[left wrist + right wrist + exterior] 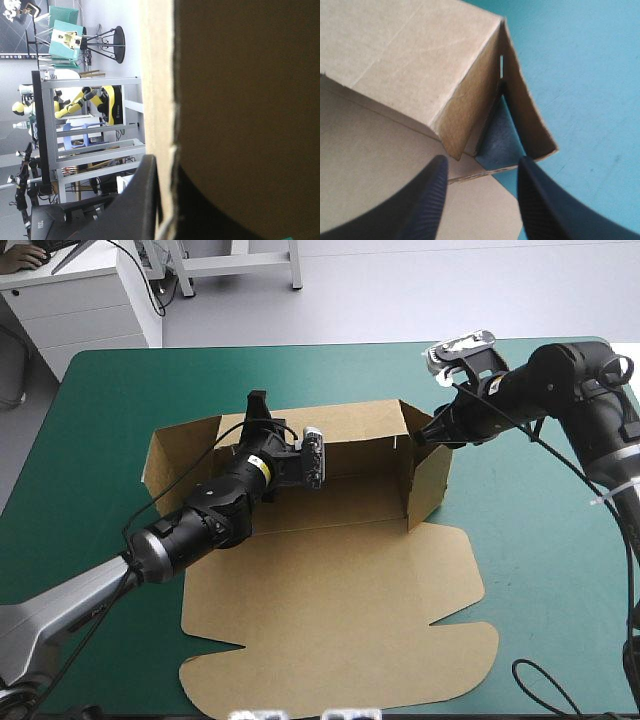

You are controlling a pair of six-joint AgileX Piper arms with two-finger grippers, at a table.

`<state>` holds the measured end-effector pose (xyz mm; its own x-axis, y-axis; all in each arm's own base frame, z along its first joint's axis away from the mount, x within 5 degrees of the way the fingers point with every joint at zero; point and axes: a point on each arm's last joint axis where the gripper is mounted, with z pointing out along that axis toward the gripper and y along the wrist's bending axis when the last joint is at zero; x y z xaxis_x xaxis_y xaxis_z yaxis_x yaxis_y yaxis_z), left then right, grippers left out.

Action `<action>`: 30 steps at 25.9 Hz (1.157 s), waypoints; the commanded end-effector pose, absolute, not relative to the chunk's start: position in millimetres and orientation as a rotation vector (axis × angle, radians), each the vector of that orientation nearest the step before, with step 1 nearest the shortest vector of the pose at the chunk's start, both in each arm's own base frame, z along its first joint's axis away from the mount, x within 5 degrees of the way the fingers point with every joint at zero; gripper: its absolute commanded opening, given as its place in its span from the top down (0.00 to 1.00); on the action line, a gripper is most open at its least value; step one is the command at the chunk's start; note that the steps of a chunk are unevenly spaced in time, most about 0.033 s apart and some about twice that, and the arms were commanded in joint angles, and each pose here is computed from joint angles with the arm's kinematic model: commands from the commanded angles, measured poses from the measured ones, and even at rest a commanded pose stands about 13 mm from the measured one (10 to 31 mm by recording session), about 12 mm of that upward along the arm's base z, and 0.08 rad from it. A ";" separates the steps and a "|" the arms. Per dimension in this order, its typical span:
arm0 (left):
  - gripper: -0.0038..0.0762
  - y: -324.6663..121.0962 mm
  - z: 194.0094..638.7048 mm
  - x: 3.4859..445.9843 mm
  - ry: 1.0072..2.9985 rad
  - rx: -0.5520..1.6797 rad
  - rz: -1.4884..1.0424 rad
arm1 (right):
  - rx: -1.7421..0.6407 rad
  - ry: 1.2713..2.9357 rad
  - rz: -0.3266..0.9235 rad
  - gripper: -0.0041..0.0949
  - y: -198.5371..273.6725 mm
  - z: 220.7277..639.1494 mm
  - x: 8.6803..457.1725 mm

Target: Fold the box

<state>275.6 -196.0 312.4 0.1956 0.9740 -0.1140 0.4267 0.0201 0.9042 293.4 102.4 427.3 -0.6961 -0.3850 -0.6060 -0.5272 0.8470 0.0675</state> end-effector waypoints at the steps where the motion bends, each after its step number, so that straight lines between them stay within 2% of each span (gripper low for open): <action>1: 0.96 -193.6 327.5 272.7 1.379 1.496 0.738 | -0.602 2.251 0.282 0.33 97.4 464.5 284.8; 4: 0.96 -194.5 327.7 272.5 1.372 1.498 0.729 | -0.523 2.177 0.267 0.35 96.4 474.6 291.8; 10: 0.96 -194.0 327.6 272.6 1.384 1.487 0.727 | -0.459 2.099 0.249 0.60 99.2 472.6 312.8; 17: 0.96 -194.0 327.6 272.6 1.384 1.487 0.727 | -0.459 2.206 0.251 0.90 110.9 428.3 356.0; 19: 0.96 -194.0 327.6 272.6 1.384 1.487 0.727 | -0.444 2.240 0.257 0.95 113.7 415.5 366.5; 21: 0.96 -193.8 327.6 272.6 1.386 1.486 0.728 | -0.398 2.267 0.275 0.98 115.2 405.6 375.0; 30: 0.96 -193.3 327.5 272.8 1.390 1.485 0.734 | -0.390 2.371 0.285 0.98 117.9 385.3 382.2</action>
<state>275.4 -196.9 312.5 0.1998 0.9713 -0.1294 0.4291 0.0320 0.9027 392.3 121.5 355.6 -0.7588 -0.2202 -0.6130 -0.3512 0.9309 0.1005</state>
